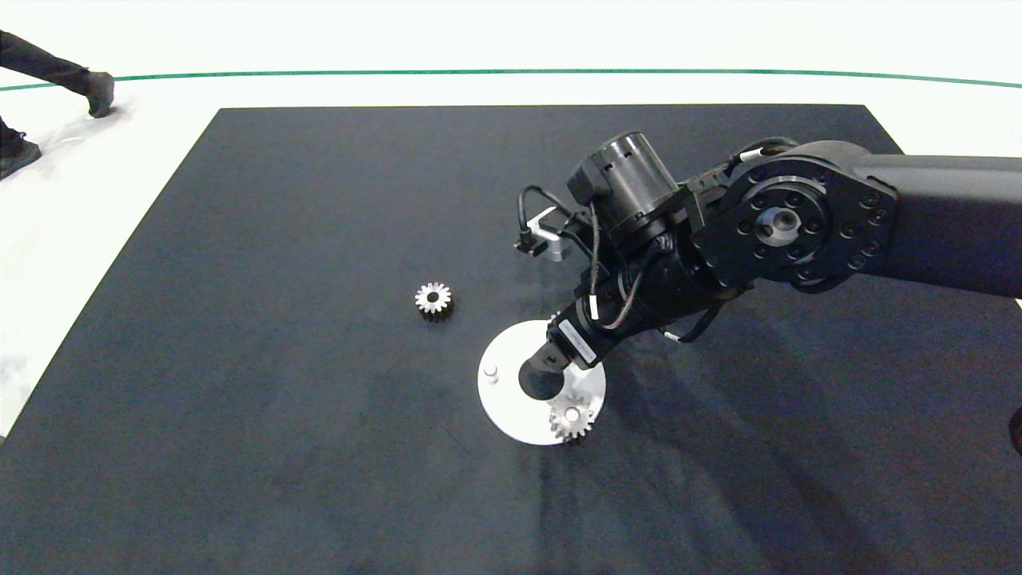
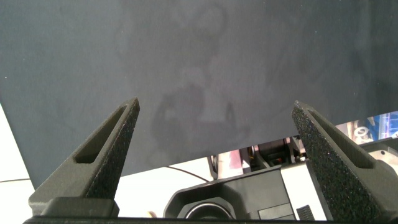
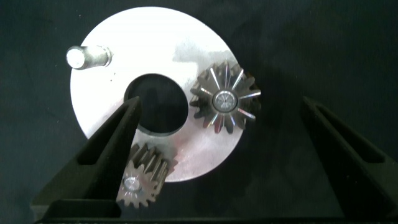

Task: Install three planetary gears onto the carrier pins

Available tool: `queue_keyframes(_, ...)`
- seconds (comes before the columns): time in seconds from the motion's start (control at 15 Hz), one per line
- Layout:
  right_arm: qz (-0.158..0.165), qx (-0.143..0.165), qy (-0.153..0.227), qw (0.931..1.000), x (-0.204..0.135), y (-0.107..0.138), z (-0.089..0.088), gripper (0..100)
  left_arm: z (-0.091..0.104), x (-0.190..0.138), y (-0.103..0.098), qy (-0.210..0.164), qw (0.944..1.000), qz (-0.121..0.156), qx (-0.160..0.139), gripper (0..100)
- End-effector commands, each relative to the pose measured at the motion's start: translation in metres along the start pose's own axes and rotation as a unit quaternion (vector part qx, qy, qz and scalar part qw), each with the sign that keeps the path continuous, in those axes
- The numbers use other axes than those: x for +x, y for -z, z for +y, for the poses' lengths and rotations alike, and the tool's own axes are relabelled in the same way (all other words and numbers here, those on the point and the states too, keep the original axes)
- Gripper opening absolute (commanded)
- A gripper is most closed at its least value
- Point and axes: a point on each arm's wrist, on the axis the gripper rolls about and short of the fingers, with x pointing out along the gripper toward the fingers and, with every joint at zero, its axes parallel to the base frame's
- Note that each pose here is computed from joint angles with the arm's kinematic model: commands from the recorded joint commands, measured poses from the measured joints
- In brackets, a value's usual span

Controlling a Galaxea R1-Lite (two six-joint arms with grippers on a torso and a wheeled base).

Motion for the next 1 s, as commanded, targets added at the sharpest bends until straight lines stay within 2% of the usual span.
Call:
queue_keyframes(0.07, -0.016, 0.004, 0.002, 0.9999, -0.027, 0.003, -0.004, 100, 0.0, 0.001, 0.001, 0.0, 1.0, 0.006, -0.001, 100)
queue_keyframes(0.33, -0.053, 0.017, 0.019, 0.9982, -0.087, 0.015, -0.017, 100, 0.0, 0.001, 0.003, 0.0, 1.0, 0.006, -0.002, 100)
queue_keyframes(0.4, -0.048, 0.022, 0.038, 0.9979, -0.108, 0.031, -0.022, 100, 0.0, 0.002, 0.004, -0.001, 1.0, 0.008, -0.003, 100)
queue_keyframes(0.53, -0.021, 0.049, 0.079, 0.9955, -0.121, 0.059, -0.04, 100, 0.0, 0.002, 0.006, -0.001, 1.0, 0.009, -0.003, 100)
queue_keyframes(0.67, -0.004, 0.083, 0.116, 0.9898, -0.142, 0.093, -0.058, 100, 0.0, 0.002, 0.005, -0.001, 1.0, 0.009, -0.001, 100)
queue_keyframes(0.73, -0.008, 0.095, 0.138, 0.9858, -0.161, 0.109, -0.06, 100, 0.0, 0.002, 0.005, -0.001, 1.0, 0.009, -0.001, 100)
queue_keyframes(1.0, -0.034, 0.143, 0.204, 0.9679, -0.22, 0.176, -0.053, 100, 0.0, 0.003, 0.006, 0.0, 0.9999, 0.012, -0.002, 100)
